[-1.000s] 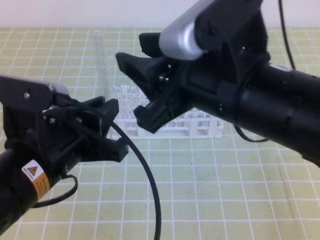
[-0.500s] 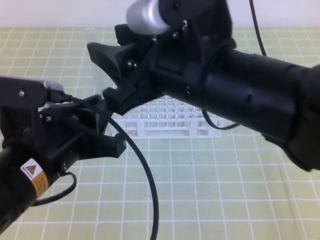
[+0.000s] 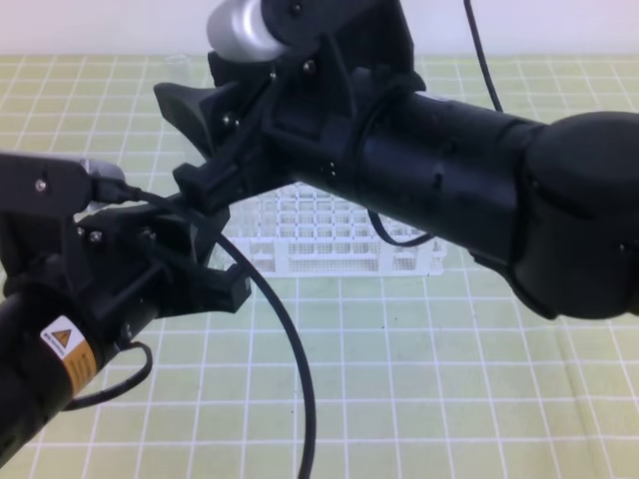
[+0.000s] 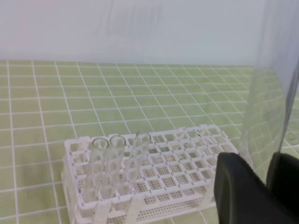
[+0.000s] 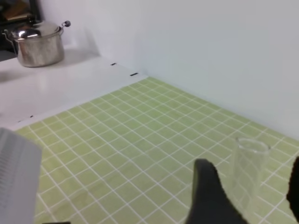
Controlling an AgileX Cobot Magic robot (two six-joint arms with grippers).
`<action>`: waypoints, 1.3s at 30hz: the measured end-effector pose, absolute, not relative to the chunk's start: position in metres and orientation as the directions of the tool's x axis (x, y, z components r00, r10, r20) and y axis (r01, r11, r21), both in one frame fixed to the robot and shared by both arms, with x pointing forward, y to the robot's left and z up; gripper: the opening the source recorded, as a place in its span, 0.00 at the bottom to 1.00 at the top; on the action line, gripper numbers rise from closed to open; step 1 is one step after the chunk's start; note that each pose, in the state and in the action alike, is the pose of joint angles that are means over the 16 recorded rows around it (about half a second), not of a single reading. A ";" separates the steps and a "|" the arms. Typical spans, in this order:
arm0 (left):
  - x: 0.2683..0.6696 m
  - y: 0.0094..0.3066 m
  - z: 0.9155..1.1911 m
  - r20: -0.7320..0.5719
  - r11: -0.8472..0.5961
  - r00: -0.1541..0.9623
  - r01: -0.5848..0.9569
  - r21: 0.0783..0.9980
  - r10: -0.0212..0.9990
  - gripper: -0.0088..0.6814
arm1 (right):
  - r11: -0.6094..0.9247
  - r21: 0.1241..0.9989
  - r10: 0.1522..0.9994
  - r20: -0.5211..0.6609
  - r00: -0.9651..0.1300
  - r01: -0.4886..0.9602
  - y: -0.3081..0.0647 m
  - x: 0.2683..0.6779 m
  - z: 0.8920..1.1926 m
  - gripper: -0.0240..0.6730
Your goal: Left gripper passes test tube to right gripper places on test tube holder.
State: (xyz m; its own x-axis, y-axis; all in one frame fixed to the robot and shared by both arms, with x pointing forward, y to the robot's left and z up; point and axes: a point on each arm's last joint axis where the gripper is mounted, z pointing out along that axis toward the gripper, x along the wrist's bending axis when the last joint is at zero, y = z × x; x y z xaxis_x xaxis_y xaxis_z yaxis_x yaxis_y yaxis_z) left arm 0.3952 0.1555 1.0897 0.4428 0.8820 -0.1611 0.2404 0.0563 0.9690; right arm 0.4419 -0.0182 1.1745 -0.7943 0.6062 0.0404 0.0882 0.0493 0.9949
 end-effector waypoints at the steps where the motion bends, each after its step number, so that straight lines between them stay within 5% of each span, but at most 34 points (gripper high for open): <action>1: 0.395 0.155 1.090 -0.164 0.058 0.442 0.243 0.968 0.882 0.05 | 0.050 0.995 0.607 0.041 -0.793 0.089 -0.017 0.443 1.174 0.52; 39: 0.395 0.156 1.090 -0.162 0.059 0.440 0.238 0.969 0.883 0.03 | 0.041 0.993 0.624 0.060 -0.779 0.109 0.003 0.459 1.170 0.50</action>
